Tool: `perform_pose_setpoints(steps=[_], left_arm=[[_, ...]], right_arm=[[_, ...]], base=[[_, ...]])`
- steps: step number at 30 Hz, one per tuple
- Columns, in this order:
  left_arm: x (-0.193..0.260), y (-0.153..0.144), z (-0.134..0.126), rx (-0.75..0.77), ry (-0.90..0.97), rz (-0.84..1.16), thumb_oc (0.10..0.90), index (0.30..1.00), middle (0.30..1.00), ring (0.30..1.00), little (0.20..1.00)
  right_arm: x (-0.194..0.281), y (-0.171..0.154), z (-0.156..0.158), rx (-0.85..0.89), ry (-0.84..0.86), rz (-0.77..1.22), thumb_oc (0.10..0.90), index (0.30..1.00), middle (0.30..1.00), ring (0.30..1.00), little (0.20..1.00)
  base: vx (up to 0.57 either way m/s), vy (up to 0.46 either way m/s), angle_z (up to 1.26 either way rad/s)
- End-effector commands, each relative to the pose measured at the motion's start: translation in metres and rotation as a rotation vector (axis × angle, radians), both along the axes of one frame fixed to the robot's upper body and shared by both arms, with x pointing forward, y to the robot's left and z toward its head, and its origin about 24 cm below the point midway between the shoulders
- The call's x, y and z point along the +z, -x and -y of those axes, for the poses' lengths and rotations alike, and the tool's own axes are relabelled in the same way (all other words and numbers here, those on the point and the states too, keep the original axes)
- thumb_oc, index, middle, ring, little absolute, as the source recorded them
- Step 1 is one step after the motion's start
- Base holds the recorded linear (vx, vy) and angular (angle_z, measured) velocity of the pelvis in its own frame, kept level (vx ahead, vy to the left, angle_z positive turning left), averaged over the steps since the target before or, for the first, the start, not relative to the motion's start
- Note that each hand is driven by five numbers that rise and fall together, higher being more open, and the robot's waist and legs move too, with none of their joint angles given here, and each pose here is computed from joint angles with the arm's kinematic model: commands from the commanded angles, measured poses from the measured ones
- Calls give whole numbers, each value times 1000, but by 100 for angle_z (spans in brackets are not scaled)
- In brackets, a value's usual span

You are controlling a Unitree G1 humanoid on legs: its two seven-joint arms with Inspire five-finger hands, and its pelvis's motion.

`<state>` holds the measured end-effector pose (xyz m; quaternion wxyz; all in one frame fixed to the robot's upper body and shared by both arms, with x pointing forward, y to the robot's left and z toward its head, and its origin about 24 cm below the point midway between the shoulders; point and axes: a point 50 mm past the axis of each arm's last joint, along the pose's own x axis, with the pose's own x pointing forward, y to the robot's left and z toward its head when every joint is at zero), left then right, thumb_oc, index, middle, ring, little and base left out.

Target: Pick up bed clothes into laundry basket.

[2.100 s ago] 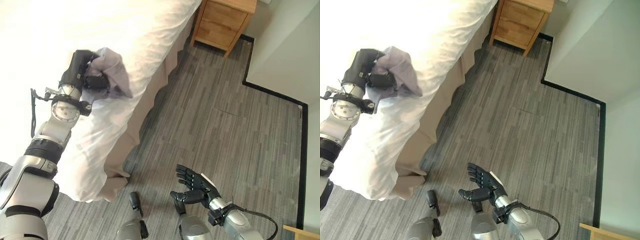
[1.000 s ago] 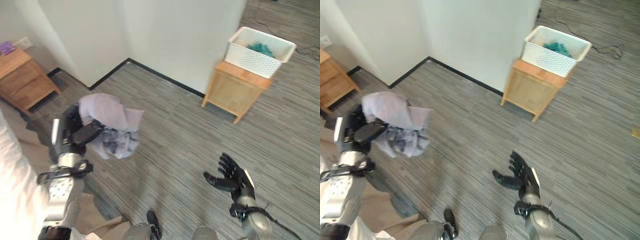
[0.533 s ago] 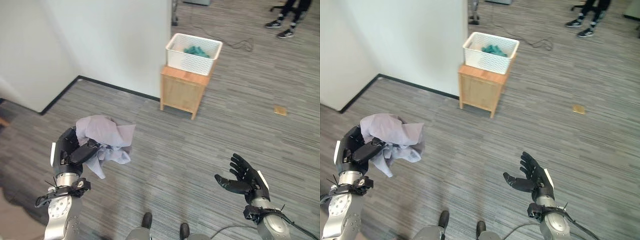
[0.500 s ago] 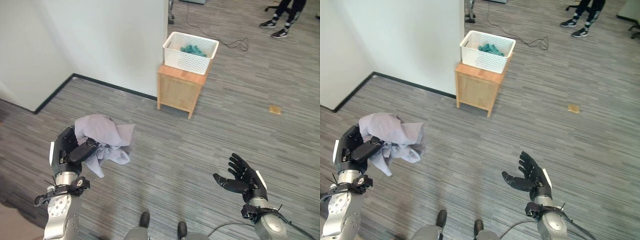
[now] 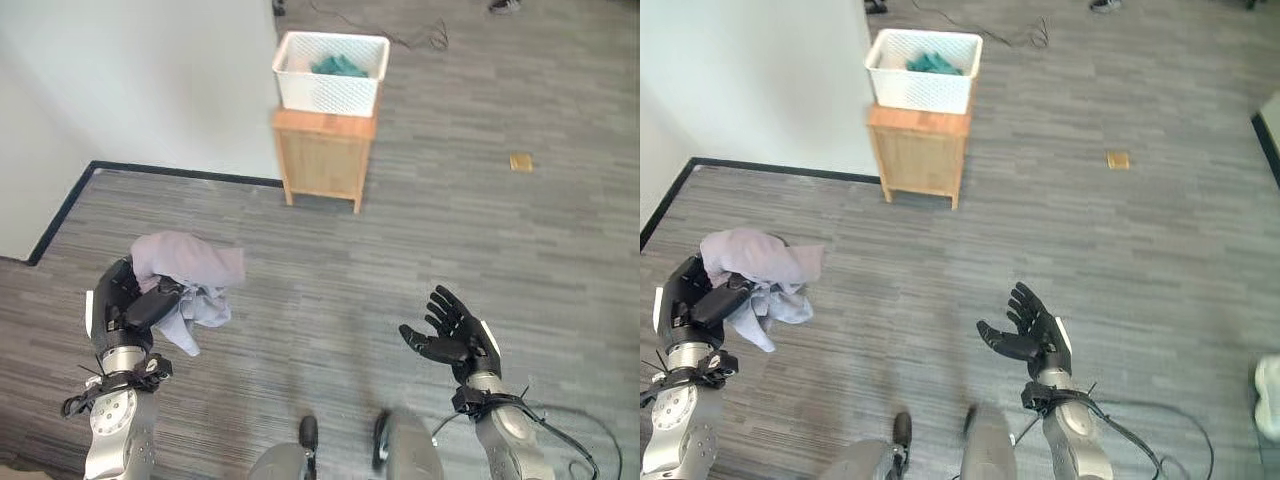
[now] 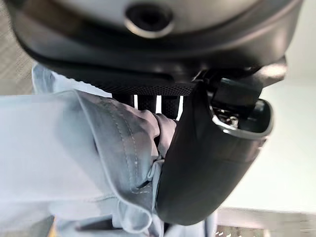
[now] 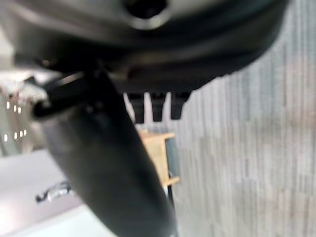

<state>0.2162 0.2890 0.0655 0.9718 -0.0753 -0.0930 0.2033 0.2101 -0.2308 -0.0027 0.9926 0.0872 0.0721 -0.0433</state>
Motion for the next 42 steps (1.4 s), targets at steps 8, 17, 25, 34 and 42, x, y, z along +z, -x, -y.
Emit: perform_pose_setpoints(steps=[8, 17, 25, 34, 42], left_arm=[[53, -6, -4, 27, -122, 290, 400, 300, 300, 300, 300], [57, -9, 1, -2, -61, 323, 400, 300, 300, 300, 300], [55, 3, -6, 70, -70, 326, 400, 300, 300, 300, 300], [70, 3, -10, 103, -141, 359, 400, 300, 300, 300, 300], [163, -5, -29, 124, -495, 585, 400, 300, 300, 300, 300]], right_arm=[[29, -4, 8, 27, 35, 167, 800, 900, 900, 900, 900], [53, -13, 26, -24, 80, 248, 800, 900, 900, 900, 900], [56, -17, 21, -69, -22, 319, 800, 900, 900, 900, 900], [51, -25, -6, -3, -90, 319, 800, 900, 900, 900, 900], [41, -13, 4, 7, -109, 279, 800, 900, 900, 900, 900]], base=[[528, -301, 22], [444, -357, -13], [551, -41, -23], [231, 51, 15], [332, -153, 88]])
